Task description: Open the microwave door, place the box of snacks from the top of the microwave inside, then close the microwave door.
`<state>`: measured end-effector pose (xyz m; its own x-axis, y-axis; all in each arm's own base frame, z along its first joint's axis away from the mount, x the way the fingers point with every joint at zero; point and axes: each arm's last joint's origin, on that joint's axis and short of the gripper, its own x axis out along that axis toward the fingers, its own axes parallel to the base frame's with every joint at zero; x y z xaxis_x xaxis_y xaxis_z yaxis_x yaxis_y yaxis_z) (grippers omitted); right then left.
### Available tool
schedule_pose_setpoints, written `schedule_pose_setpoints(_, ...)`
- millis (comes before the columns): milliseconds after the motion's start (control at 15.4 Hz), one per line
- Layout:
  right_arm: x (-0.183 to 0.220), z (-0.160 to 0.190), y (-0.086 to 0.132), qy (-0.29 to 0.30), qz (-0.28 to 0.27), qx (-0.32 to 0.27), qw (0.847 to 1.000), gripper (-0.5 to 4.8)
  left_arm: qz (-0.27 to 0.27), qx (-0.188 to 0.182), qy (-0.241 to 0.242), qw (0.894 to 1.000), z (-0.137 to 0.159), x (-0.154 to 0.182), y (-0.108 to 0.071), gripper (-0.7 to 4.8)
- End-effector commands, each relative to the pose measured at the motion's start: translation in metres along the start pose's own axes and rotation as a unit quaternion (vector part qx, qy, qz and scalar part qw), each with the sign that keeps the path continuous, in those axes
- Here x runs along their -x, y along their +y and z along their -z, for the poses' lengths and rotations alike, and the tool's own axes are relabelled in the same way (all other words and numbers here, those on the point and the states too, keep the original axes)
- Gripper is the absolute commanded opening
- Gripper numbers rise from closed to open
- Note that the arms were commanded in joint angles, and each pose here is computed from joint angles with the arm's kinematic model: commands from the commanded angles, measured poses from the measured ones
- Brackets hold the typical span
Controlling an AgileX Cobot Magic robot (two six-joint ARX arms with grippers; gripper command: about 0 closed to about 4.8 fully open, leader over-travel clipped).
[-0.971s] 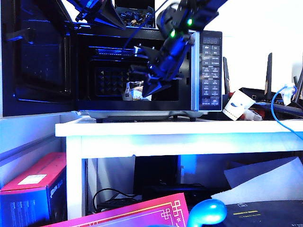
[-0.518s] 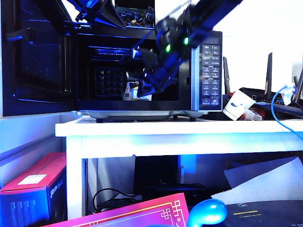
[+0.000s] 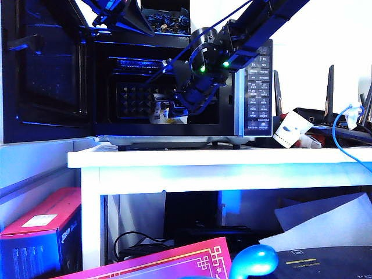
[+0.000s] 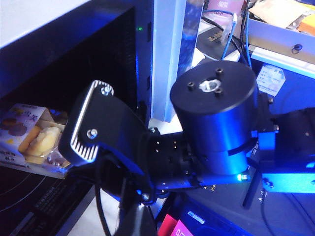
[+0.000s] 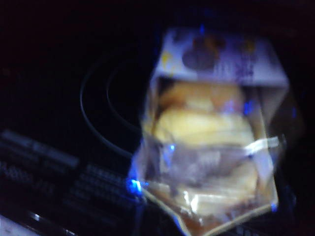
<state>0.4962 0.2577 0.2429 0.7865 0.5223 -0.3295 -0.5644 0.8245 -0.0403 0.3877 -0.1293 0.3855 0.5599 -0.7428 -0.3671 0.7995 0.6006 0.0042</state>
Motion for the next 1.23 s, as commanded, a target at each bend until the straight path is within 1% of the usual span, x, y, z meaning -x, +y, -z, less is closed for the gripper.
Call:
schedule_pose_setpoints(65,0.004,-0.016,0.000,-0.052,0.006,0.005,0.999,0.17,0.000,0.003,0.004,1.000,0.000,0.002,0.000,-0.06)
schedule_pose_setpoints(194,0.004,-0.015,0.000,-0.050,0.004,0.005,0.999,0.17,0.001,0.005,0.008,1.000,0.001,0.002,-0.001,-0.06)
schedule_pose_setpoints(259,0.006,-0.014,0.000,-0.034,0.001,0.003,0.999,0.17,0.001,0.005,0.007,1.000,0.000,0.002,-0.001,-0.06)
schedule_pose_setpoints(388,0.018,-0.018,0.001,0.016,-0.003,-0.002,1.000,0.16,0.001,0.004,0.006,1.000,0.000,0.003,-0.001,-0.06)
schedule_pose_setpoints(518,0.040,-0.025,0.003,0.084,-0.008,-0.009,0.996,-0.01,0.000,0.002,0.003,1.000,-0.003,0.007,-0.003,-0.06)
schedule_pose_setpoints(647,0.071,-0.039,0.005,0.146,-0.013,-0.014,0.989,-0.01,-0.002,-0.002,-0.003,1.000,-0.008,0.015,-0.007,-0.06)
schedule_pose_setpoints(712,0.088,-0.048,0.006,0.161,-0.014,-0.015,0.987,-0.01,-0.003,-0.003,-0.007,1.000,-0.012,0.021,-0.010,-0.06)
schedule_pose_setpoints(777,0.110,-0.062,0.008,0.169,-0.015,-0.017,0.985,-0.01,-0.006,0.005,-0.018,1.000,-0.019,0.032,-0.016,-0.06)
schedule_pose_setpoints(842,0.133,-0.076,0.009,0.166,-0.015,-0.016,0.986,-0.01,-0.009,0.011,-0.031,0.999,-0.027,0.044,-0.022,-0.06)
schedule_pose_setpoints(906,0.157,-0.093,0.010,0.150,-0.013,-0.014,0.989,-0.01,-0.013,0.007,-0.049,0.999,-0.037,0.061,-0.031,-0.06)
schedule_pose_setpoints(1036,0.209,-0.128,0.012,0.085,-0.006,-0.007,0.996,-0.01,-0.026,-0.020,-0.094,0.995,-0.058,0.102,-0.054,-0.06)
schedule_pose_setpoints(1100,0.234,-0.145,0.014,0.045,0.000,-0.003,0.999,-0.01,-0.043,-0.034,-0.114,0.992,-0.067,0.127,-0.068,-0.06)
schedule_pose_setpoints(1165,0.259,-0.159,0.015,0.007,0.007,0.001,1.000,-0.01,-0.080,-0.037,-0.126,0.988,-0.073,0.149,-0.079,-0.06)
schedule_pose_setpoints(1230,0.287,-0.173,0.016,-0.035,0.023,0.005,0.999,-0.01,-0.130,-0.028,-0.124,0.983,-0.074,0.170,-0.091,-0.06)
